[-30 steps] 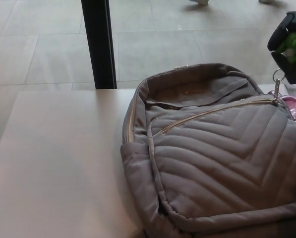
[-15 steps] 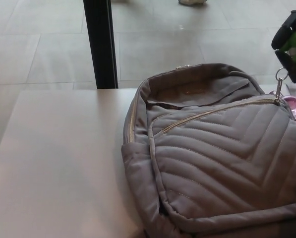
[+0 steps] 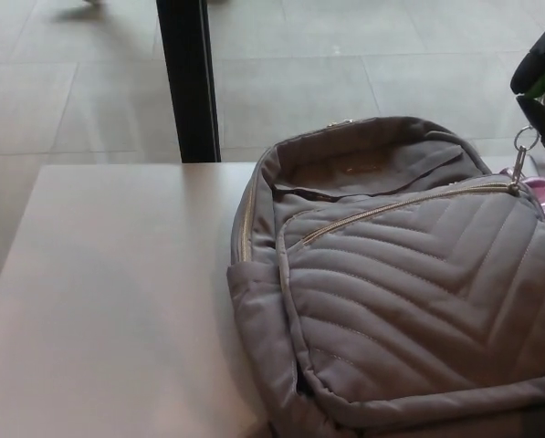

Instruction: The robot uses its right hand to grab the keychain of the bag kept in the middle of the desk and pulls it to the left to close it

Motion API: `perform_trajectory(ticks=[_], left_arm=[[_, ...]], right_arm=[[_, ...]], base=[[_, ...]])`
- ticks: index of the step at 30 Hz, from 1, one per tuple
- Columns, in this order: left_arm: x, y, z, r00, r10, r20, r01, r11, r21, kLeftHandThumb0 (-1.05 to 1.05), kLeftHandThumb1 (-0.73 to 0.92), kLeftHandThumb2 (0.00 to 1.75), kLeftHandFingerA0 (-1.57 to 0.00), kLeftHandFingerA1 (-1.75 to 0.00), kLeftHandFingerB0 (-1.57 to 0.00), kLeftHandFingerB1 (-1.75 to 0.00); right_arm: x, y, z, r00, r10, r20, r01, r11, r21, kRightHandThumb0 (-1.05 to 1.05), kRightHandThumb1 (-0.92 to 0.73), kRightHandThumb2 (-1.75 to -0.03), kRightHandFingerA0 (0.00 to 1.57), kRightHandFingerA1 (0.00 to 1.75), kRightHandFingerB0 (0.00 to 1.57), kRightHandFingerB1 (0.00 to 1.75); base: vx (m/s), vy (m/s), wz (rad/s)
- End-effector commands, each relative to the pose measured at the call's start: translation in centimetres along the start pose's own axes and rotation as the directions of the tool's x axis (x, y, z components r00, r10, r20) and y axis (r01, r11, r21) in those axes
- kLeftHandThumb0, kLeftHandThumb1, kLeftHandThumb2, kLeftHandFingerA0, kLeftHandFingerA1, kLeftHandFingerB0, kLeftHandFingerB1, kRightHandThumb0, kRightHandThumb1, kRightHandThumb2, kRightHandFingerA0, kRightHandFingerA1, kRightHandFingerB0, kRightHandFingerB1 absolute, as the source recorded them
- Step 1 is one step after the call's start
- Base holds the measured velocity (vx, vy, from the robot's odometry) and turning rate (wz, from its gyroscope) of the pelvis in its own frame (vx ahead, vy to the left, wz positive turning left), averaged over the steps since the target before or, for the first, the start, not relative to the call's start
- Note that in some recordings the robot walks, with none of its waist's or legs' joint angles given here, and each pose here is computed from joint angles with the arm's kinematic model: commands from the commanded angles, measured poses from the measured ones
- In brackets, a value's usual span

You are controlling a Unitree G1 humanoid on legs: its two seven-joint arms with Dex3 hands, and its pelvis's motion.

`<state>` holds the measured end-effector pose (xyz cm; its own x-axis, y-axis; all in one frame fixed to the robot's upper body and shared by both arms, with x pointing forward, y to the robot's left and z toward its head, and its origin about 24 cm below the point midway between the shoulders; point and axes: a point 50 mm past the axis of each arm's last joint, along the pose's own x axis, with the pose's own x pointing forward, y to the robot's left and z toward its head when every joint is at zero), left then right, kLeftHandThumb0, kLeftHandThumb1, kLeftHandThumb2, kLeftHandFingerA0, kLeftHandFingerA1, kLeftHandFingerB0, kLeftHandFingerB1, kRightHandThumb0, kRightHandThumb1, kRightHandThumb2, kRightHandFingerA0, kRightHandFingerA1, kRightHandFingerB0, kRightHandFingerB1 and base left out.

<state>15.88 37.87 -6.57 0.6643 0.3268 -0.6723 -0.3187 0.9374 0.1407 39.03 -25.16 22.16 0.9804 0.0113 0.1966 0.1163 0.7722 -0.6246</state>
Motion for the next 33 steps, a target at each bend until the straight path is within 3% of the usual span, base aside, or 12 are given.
perform_trajectory(ticks=[1, 9, 15, 19, 25, 26, 33], left_arm=[[1.0, -1.2, 2.6, 1.0, -0.008, 0.028, 0.008, 1.0, 0.002, -0.93, 0.8, 1.17, -0.43, -0.71, -0.2, -0.56], [1.5, -2.0, 3.9, 0.999, -0.025, 0.046, 0.024, 1.0, 0.016, -0.93, 0.8, 1.17, -0.43, -0.71, -0.2, -0.56], [0.5, 0.4, 2.5, 0.999, 0.022, 0.027, -0.022, 1.0, 0.003, -0.93, 0.8, 1.17, -0.43, -0.71, -0.2, -0.56], [1.1, -0.4, 4.7, 0.997, 0.012, 0.075, -0.012, 1.0, -0.012, -0.93, 0.8, 1.17, -0.43, -0.71, -0.2, -0.56], [0.6, 0.3, 3.3, 1.0, 0.01, 0.028, -0.011, 0.999, 0.04, -0.93, 0.8, 1.17, -0.43, -0.71, -0.2, -0.56], [0.6, 0.4, 3.4, 0.999, 0.012, 0.031, -0.013, 0.999, 0.04, -0.93, 0.8, 1.17, -0.43, -0.71, -0.2, -0.56], [0.9, 0.0, 4.1, 0.999, 0.01, 0.05, -0.011, 1.0, 0.029, -0.93, 0.8, 1.17, -0.43, -0.71, -0.2, -0.56]], right_arm=[[0.7, -3.2, 1.8, 0.994, -0.091, 0.052, 0.091, 0.996, 0.002, -0.19, -0.52, -1.12, 0.87, 1.75, 0.72, 1.65], [0.5, -4.5, 1.7, 0.991, -0.123, 0.052, 0.123, 0.992, -0.002, -0.19, -0.52, -1.12, 0.87, 1.75, 0.72, 1.65], [1.0, -2.0, 2.1, 0.995, -0.077, 0.066, 0.076, 0.997, 0.023, -0.19, -0.52, -1.12, 0.87, 1.75, 0.72, 1.65], [1.7, -3.3, 3.5, 0.99, -0.112, 0.087, 0.11, 0.994, 0.026, -0.19, -0.52, -1.12, 0.87, 1.75, 0.72, 1.65], [0.1, -2.6, 1.0, 0.993, -0.103, 0.051, 0.102, 0.995, 0.023, -0.19, -0.52, -1.12, 0.87, 1.75, 0.72, 1.65], [1.9, -1.7, 7.2, 0.967, -0.154, 0.204, 0.112, 0.972, 0.207, -0.24, -0.48, -1.22, 0.95, 1.75, 0.78, 1.58], [2.2, -2.1, 8.6, 0.96, -0.168, 0.224, 0.114, 0.965, 0.235, -0.24, -0.48, -1.22, 0.95, 1.75, 0.78, 1.58]], base=[[0.0, 0.0, 0.0], [0.0, 0.0, 0.0], [0.0, 0.0, 0.0], [0.0, 0.0, 0.0], [0.0, 0.0, 0.0], [0.0, 0.0, 0.0], [0.0, 0.0, -0.02]])
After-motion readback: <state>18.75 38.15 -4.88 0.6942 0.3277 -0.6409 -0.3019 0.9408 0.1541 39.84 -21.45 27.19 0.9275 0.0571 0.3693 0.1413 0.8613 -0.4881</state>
